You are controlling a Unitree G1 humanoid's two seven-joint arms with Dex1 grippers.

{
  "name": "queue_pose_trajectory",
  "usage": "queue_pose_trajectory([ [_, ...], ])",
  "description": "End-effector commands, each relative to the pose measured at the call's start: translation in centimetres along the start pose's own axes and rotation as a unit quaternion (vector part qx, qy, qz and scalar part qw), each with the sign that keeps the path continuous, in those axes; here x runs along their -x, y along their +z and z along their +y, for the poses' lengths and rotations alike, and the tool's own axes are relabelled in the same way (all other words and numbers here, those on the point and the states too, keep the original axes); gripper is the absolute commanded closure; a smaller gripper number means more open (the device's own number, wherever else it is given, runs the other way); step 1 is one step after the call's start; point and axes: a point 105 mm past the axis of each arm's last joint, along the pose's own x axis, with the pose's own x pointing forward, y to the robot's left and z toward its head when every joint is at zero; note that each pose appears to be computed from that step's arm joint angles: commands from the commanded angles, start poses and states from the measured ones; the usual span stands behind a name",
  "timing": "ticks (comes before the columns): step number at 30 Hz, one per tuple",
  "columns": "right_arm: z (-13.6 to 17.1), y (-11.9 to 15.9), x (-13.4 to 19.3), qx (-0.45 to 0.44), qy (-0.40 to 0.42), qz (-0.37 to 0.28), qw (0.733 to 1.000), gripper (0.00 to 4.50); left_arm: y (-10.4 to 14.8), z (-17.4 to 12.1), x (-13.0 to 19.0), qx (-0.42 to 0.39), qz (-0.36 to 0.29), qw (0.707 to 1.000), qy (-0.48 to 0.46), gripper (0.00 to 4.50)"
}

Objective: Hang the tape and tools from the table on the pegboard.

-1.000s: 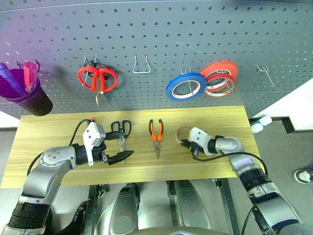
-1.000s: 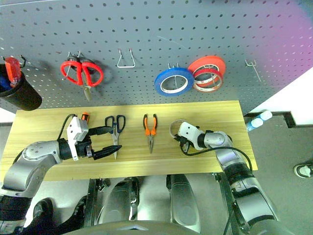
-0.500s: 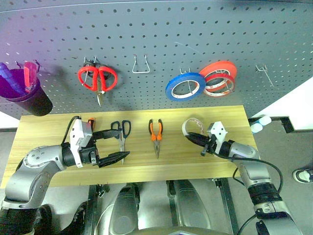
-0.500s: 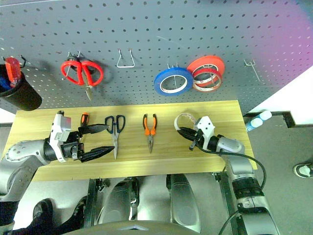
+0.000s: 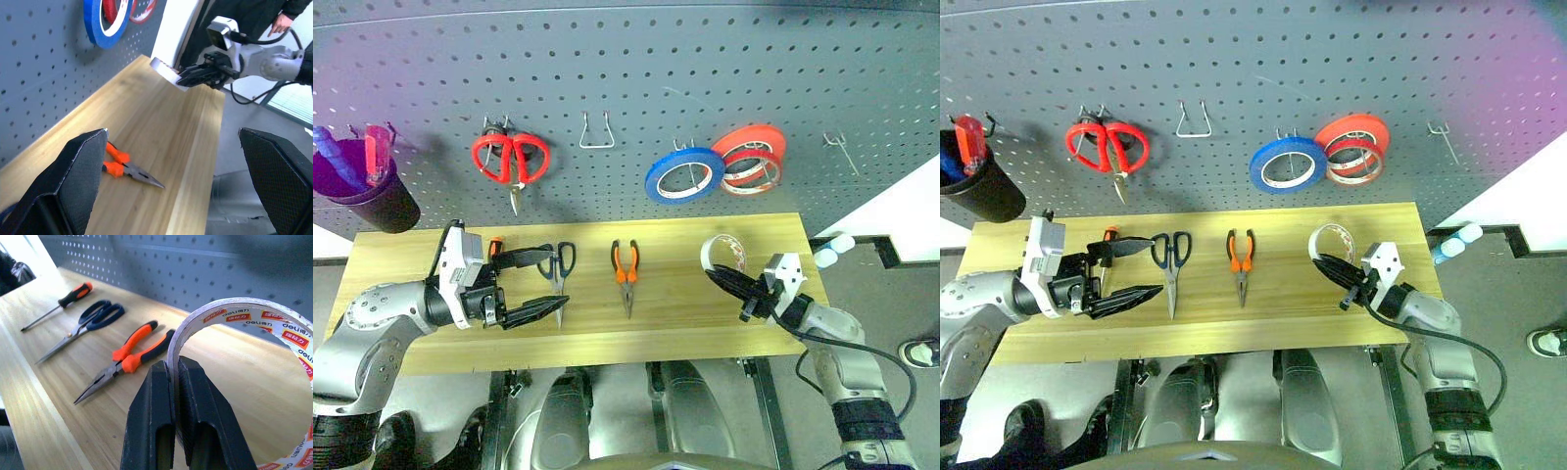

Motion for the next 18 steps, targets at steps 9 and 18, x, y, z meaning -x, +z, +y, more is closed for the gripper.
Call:
queue_pose_trajectory([
  [9,-1.9,1.9,3.5,0.010,-0.101,-0.044,0.994,4.46,0.7,0.4,-1.1,-0.010,-0.023,1.000,-0.018,0.00],
  [18,-4.5,3.3,5.9,0.023,-0.188,-0.078,0.979,4.46,0.9,0.6,-1.7,-0.008,-0.030,0.999,-0.028,0.00],
])
